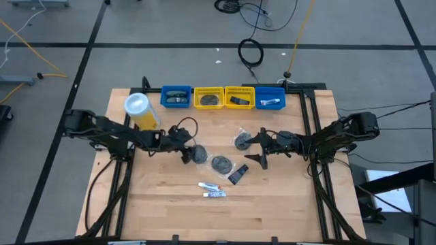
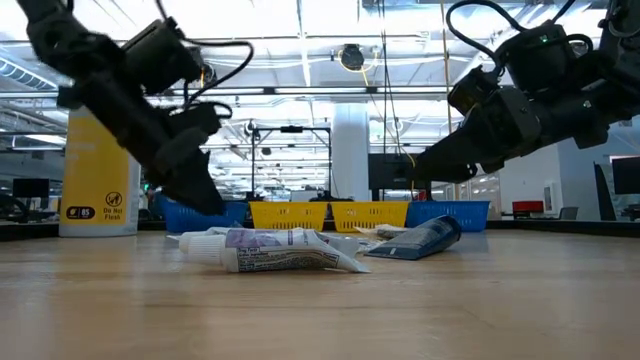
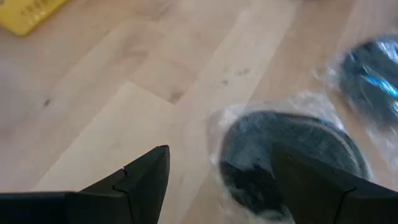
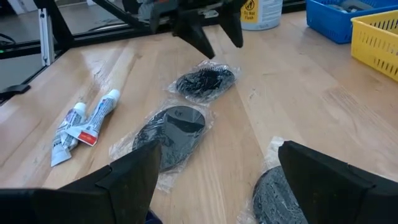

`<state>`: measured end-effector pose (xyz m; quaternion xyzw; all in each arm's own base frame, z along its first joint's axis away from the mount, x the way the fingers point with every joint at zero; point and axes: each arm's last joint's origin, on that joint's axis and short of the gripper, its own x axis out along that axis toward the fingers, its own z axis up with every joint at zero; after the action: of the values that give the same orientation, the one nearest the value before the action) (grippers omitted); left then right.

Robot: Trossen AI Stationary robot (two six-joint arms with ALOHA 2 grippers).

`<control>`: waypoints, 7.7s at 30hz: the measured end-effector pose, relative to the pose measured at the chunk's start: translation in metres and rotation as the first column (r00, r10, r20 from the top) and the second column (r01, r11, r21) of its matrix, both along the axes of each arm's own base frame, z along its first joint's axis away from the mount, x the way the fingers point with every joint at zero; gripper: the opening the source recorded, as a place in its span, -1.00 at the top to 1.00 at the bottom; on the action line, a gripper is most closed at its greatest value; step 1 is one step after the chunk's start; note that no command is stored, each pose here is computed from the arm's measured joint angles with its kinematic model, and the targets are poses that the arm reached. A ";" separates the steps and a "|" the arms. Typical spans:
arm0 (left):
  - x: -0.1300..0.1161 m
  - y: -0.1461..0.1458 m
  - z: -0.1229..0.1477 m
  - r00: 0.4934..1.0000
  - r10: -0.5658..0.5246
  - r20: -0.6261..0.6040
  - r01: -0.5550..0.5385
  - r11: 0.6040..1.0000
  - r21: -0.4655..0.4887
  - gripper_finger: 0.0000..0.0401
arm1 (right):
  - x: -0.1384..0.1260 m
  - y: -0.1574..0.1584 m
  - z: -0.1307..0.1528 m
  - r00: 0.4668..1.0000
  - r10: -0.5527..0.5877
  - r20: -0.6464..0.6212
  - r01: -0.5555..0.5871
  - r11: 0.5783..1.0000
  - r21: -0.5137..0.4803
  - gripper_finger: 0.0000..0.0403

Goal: Pick & Place Travel size toiletries
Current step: Put the hairbrush into the left yellow bin, then put the toothpaste into the right blue bin

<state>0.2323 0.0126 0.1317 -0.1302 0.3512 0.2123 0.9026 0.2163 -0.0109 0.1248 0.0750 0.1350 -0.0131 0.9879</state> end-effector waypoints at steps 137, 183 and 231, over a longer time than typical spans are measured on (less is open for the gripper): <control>0.014 -0.096 -0.044 0.717 0.386 0.580 -0.490 0.871 0.027 0.41 | 0.113 0.057 0.018 0.982 0.150 -0.116 -0.154 0.988 -0.019 -0.43; -0.017 -0.148 -0.053 0.828 0.196 0.525 -0.270 0.961 0.067 0.41 | 0.191 0.126 -0.028 0.958 0.083 -0.276 -0.071 0.996 0.052 0.55; 0.013 -0.074 -0.058 0.715 0.489 0.500 -0.545 0.838 -0.041 0.41 | -0.011 -0.238 0.039 0.492 -0.424 -0.760 0.105 0.896 -0.432 0.69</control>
<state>0.2454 -0.0609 0.0739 -0.2229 0.0474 0.4346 0.8713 0.2055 -0.2490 0.1637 -0.0860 0.5739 -0.2235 0.7831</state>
